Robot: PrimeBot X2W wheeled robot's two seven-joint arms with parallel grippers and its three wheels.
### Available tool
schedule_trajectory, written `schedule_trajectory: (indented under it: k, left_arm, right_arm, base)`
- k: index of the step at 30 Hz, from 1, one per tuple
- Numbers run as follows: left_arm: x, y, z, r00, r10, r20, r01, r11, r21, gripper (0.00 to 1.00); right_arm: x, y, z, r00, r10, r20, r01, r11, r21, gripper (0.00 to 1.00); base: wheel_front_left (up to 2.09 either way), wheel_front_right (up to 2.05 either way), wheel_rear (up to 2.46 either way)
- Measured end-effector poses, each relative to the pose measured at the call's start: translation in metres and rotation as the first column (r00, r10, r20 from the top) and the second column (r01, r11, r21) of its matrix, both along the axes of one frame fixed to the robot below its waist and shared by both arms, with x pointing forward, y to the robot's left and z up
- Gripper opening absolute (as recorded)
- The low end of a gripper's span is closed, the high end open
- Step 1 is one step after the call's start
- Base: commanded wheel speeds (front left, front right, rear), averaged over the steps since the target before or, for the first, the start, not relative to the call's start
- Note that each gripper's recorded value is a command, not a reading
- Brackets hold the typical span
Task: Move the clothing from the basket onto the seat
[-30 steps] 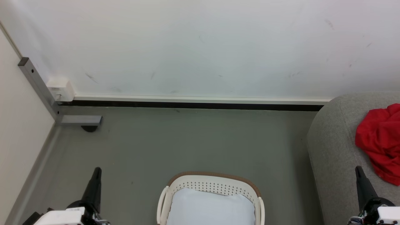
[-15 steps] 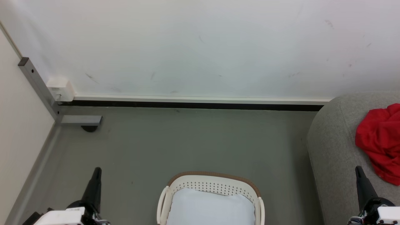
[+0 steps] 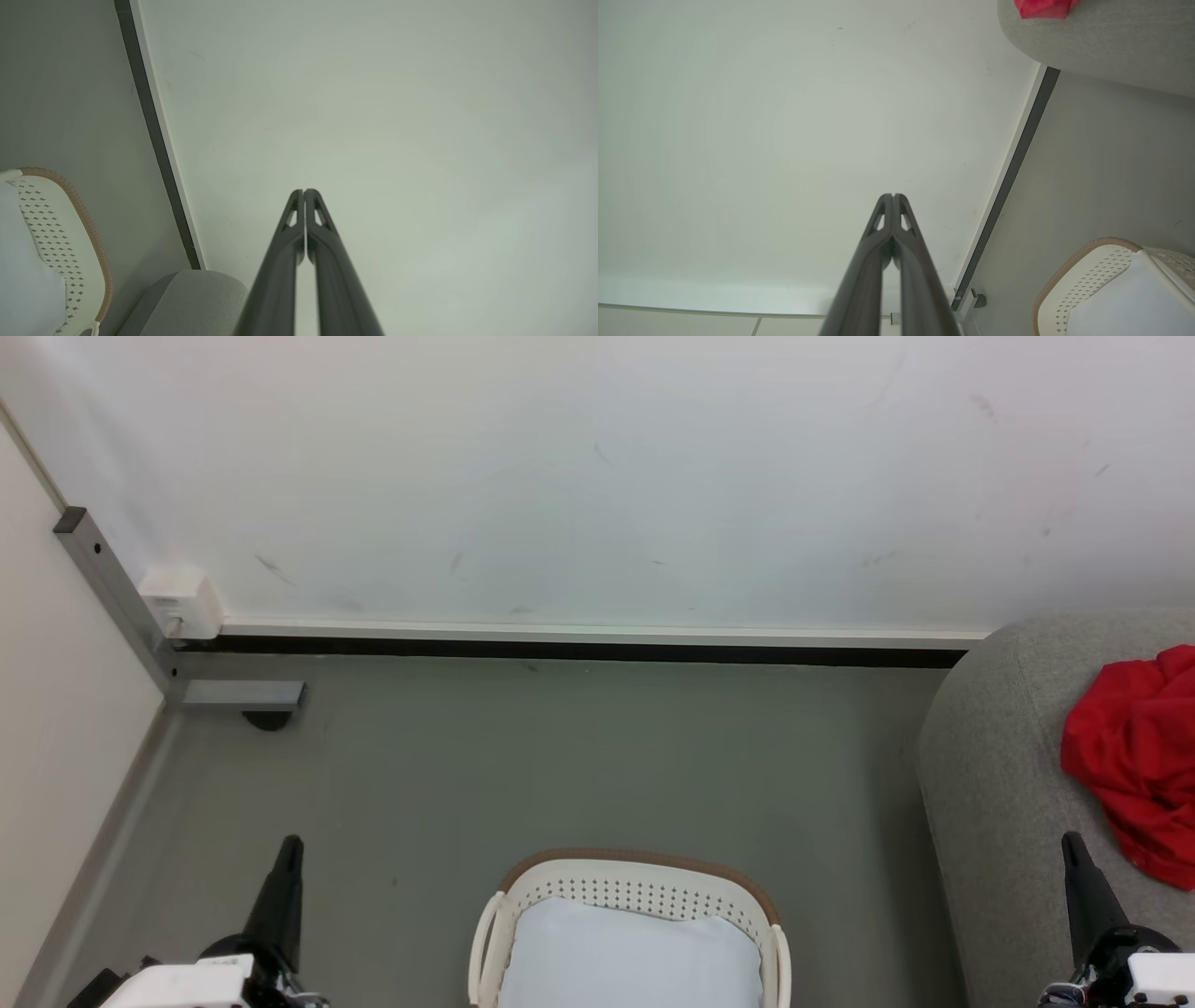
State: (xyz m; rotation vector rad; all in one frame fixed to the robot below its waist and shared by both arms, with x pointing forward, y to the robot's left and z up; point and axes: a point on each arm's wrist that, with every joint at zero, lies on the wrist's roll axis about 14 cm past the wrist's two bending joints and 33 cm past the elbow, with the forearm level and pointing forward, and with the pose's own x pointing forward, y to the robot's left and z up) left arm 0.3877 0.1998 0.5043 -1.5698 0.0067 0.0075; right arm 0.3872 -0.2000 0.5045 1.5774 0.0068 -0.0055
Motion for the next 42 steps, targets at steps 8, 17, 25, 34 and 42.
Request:
schedule_trajectory:
  k: [8,17,25,34,42]
  left_arm:
    - [0.0000,0.0000,0.0000,1.000,0.000,0.000,0.000,1.000,0.000,0.00]
    - [0.0000,0.0001,0.0000,1.000,0.000,0.000,0.000,1.000,0.000,0.00]
    - [0.0000,0.0000,0.0000,1.000,0.000,0.000,0.000,1.000,0.000,0.00]
    - [0.0000,0.0000,0.0000,1.000,0.000,0.000,0.000,1.000,0.000,0.00]
    - [0.0000,0.0000,0.0000,1.000,0.000,0.000,0.000,1.000,0.000,0.00]
  right_arm:
    - [0.0000,-0.0001,0.0000,1.000,0.000,0.000,0.000,1.000,0.000,0.00]
    - [0.0000,-0.0001,0.0000,1.000,0.000,0.000,0.000,1.000,0.000,0.00]
    - [0.0000,-0.0001,0.0000,1.000,-0.001,0.000,0.001,1.000,0.001,0.00]
    - [0.0000,0.0000,0.0000,1.000,-0.001,0.000,0.001,1.000,0.001,0.00]
    - [0.0000,-0.0001,0.0000,1.000,-0.001,0.000,0.001,1.000,0.001,0.00]
  base:
    - [0.00,0.00,0.00]
    - [0.00,0.00,0.00]
    - [0.00,0.00,0.00]
    - [0.00,0.00,0.00]
    - [0.00,0.00,0.00]
